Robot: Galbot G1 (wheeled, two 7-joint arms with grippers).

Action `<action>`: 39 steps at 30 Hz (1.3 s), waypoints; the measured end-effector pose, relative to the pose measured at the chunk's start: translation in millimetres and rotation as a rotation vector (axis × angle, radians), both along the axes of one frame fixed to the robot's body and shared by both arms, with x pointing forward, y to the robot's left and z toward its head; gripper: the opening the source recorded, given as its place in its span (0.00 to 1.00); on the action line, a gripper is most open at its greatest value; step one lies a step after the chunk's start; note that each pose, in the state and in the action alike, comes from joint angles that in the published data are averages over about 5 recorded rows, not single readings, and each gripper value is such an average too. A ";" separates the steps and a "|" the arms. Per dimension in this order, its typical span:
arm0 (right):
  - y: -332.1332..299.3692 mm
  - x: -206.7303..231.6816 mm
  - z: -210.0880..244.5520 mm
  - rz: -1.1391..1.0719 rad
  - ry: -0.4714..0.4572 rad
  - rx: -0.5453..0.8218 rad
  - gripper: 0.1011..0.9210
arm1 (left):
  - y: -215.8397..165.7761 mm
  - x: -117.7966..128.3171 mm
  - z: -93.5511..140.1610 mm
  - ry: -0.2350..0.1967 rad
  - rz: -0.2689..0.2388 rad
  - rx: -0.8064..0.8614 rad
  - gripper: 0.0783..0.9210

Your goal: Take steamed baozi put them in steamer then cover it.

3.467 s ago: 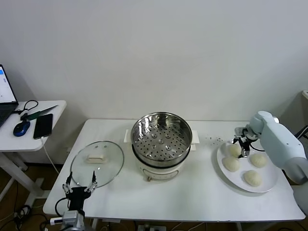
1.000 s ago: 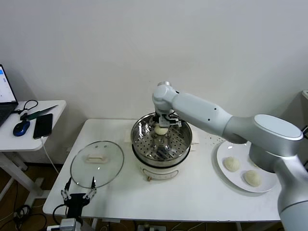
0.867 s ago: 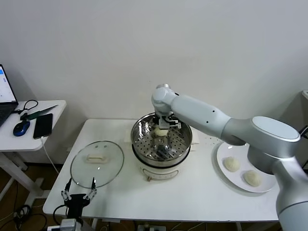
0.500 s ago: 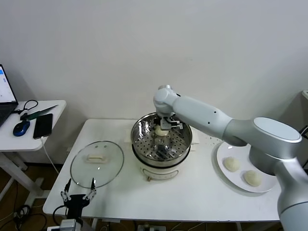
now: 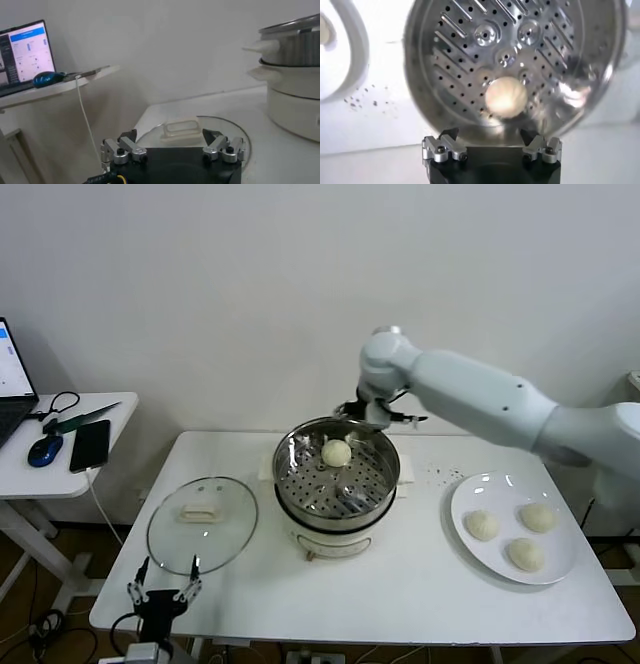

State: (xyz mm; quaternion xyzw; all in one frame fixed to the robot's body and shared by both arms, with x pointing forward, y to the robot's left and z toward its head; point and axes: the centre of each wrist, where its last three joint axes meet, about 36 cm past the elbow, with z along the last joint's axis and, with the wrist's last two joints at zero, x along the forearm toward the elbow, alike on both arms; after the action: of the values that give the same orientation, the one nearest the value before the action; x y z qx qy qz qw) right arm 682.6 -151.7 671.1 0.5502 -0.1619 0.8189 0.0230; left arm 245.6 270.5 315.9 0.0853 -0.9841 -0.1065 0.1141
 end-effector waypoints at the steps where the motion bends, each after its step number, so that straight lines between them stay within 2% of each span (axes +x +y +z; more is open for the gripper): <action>1: -14.6 -2.1 4.0 -0.052 0.005 0.030 0.88 | -1.0 -0.5 1.1 0.000 -0.001 -0.005 0.88; 10: -153.3 -26.0 2.6 -0.619 0.122 0.261 0.88 | -7.2 -1.1 13.2 -0.014 -0.011 -0.037 0.88; 18: -238.5 -51.3 -51.0 -0.982 0.260 0.373 0.88 | -8.2 -4.9 17.0 -0.013 -0.013 -0.046 0.88; 29: -292.6 -68.7 -139.1 -1.229 0.367 0.396 0.88 | -3.6 -11.3 17.9 -0.002 -0.004 -0.041 0.88; 39: -306.0 -68.2 -186.1 -1.315 0.402 0.371 0.88 | -0.7 -12.0 14.1 0.007 0.006 -0.038 0.88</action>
State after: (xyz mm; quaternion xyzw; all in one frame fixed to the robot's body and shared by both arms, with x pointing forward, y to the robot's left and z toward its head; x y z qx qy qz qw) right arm 614.4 -457.7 485.0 0.4737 -0.5898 0.4769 0.4476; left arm 233.5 269.7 330.1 0.0855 -0.9852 -0.0875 0.1197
